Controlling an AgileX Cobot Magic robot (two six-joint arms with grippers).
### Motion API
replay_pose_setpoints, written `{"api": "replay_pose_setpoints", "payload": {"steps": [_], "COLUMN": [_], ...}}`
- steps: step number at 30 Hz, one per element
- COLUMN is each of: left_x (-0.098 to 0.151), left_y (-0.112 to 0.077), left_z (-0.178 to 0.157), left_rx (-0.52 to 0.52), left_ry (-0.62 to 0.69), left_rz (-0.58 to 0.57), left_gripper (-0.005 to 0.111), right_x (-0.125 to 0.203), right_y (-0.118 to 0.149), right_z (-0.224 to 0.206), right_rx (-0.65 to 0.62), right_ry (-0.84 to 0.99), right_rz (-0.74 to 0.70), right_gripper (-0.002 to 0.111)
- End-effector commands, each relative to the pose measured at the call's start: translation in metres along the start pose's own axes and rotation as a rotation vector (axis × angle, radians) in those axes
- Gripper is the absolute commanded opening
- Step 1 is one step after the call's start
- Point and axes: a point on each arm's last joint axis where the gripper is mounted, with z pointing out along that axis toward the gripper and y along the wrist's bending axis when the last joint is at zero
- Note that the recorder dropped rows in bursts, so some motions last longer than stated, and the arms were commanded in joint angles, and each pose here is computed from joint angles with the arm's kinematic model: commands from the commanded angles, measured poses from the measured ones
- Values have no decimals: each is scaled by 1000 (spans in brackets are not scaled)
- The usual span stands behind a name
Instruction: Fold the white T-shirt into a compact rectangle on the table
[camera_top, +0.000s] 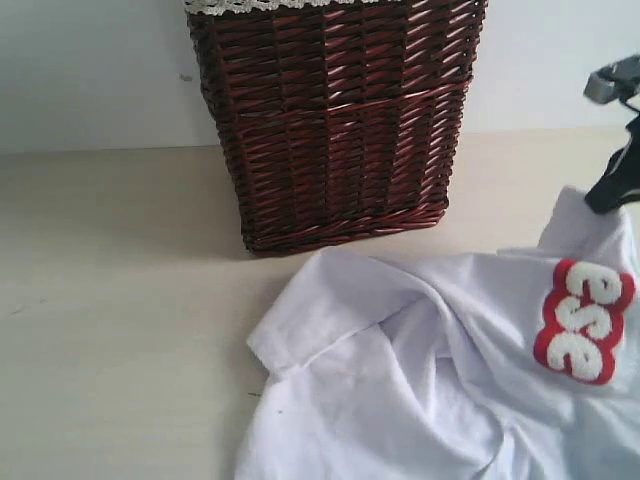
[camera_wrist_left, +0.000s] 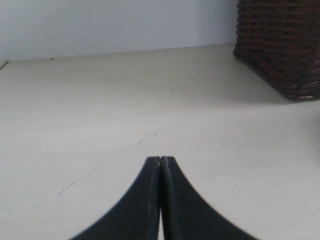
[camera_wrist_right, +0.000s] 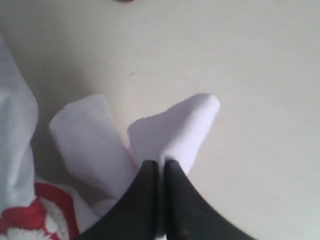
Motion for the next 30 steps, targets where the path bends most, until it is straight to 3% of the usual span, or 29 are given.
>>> {"api": "replay_pose_setpoints", "payload": {"steps": [1, 6, 12, 14, 21, 25, 30], "left_x": [-1, -1, -1, -1, -1, -1, -1], "left_y": [0, 0, 0, 0, 0, 0, 0], "left_z": [0, 0, 0, 0, 0, 0, 0], "left_rx": [5, 5, 5, 5, 5, 5, 5], "left_ry": [-13, -13, -13, -13, -13, -13, -13], "left_rz": [1, 1, 1, 1, 1, 1, 1], "left_gripper": [0, 0, 0, 0, 0, 0, 0], "right_x": [-9, 0, 27, 32, -3, -28, -43], "right_y": [-2, 11, 20, 18, 21, 36, 78], "right_z": [-37, -28, 11, 17, -27, -55, -18], "right_rx": [165, 25, -85, -65, -3, -20, -135], "right_ry": [-73, -24, 75, 80, -169, -360, -255], "right_rz": [-5, 39, 110, 114, 14, -77, -361], "right_gripper": [0, 6, 45, 52, 53, 53, 53]}}
